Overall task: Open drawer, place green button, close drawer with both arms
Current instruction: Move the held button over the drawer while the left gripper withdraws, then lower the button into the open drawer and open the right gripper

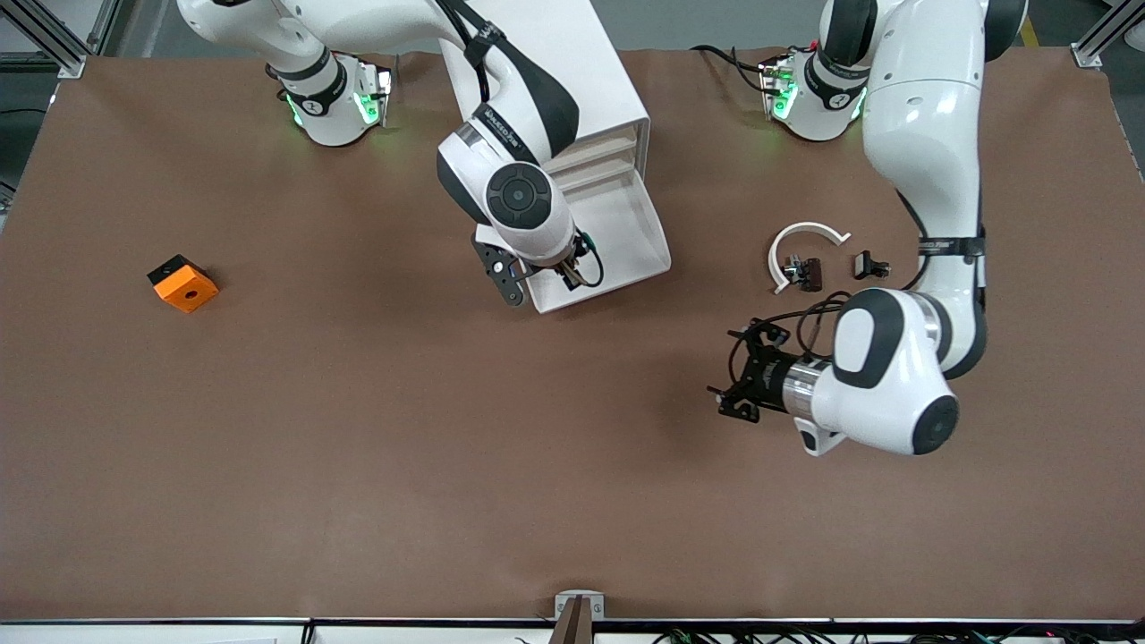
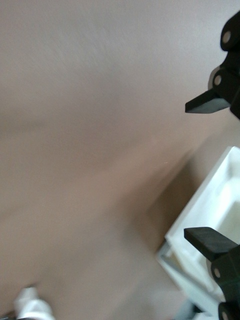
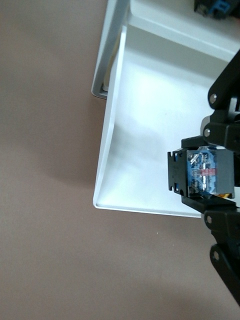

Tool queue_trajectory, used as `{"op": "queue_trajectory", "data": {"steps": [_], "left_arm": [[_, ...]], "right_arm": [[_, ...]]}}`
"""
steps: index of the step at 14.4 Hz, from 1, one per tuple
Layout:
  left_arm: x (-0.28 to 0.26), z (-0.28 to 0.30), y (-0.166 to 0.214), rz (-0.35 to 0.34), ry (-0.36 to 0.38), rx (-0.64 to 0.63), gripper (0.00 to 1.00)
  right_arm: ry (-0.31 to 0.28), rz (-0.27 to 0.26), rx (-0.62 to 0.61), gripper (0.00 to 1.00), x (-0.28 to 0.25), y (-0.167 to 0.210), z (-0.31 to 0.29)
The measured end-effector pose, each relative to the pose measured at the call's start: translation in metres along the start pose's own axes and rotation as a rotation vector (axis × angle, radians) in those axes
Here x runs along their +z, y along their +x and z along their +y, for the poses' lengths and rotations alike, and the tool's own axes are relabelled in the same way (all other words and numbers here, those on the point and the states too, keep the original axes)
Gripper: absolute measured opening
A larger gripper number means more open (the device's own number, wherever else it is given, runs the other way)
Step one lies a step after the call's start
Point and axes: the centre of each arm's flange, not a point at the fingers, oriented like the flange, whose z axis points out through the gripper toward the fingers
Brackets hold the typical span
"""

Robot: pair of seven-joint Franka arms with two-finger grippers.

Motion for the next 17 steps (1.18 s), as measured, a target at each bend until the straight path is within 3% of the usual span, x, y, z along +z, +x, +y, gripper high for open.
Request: {"op": "queue_trajectory", "data": {"steps": [4,8,12,17], "left_arm": [[-0.041,-0.017,-0.008,0.193,0.021,0.174,1.0],[-0.073,-0.033,-0.034,0.358,0.079,0.439,1.0],[-0.081,-0.038,-0.047,0.427,0.132,0.617,1.0],[-0.09,-0.049,-0.044,0.472,0.097,0.756,1.0]], "right_arm": [[0.01,0.002,0.029,0.41,0.029,-0.013,-0.005],[0.004,0.008,0.026,0.41,0.046,-0.023,-0.004],[-0.003,0.012,0.028,0.41,0.051,-0.022,-0.005],[-0.01,0.021,0.035,0.41,0.067,-0.016,-0.009]]}}
